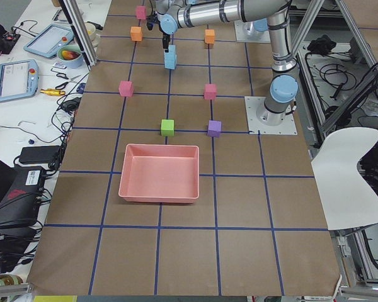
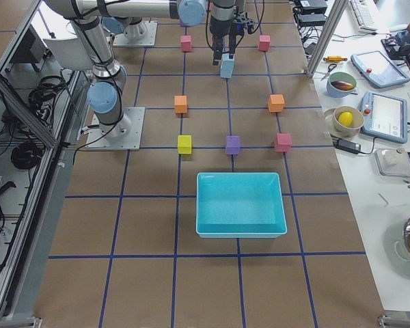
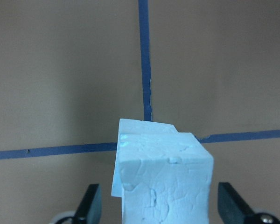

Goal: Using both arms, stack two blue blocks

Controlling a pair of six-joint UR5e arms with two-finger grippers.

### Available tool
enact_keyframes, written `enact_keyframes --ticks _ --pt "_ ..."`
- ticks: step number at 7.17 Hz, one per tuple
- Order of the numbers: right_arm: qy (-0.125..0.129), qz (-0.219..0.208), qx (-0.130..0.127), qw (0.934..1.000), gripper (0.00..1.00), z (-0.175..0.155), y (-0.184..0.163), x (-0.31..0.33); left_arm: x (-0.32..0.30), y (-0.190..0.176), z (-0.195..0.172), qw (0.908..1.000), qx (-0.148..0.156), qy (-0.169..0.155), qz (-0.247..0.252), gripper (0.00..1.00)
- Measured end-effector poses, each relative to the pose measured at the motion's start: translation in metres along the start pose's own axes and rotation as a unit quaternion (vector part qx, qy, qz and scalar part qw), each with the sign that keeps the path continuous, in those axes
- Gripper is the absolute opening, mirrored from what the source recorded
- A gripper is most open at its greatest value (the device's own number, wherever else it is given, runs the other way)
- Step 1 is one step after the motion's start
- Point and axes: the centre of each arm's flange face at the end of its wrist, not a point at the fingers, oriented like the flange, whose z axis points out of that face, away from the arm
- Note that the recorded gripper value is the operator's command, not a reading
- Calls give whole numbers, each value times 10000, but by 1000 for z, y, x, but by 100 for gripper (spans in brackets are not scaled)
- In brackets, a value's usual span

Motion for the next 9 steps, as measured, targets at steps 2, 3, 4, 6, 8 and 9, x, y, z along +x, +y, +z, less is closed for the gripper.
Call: enact_keyframes --ticks 2,3,4,6,8,9 --pt "-2 32 7 10000 100 -1 -1 0 -53 -18 -65 9998 163 -44 90 100" --pt "-4 36 -1 10000 100 0 -1 0 -87 -22 -100 9992 196 -241 263 100" --pt "-8 37 -6 10000 100 0 -1 0 -119 -19 -133 9979 231 -445 414 100" --pt "-7 37 -22 10000 100 2 0 0 -146 9 -189 9975 307 -499 401 100" --pt "16 37 -40 10000 100 3 0 0 -155 27 -215 9979 442 -422 231 100" --pt "15 37 -39 10000 100 3 0 0 -156 31 -216 9981 436 -410 126 100"
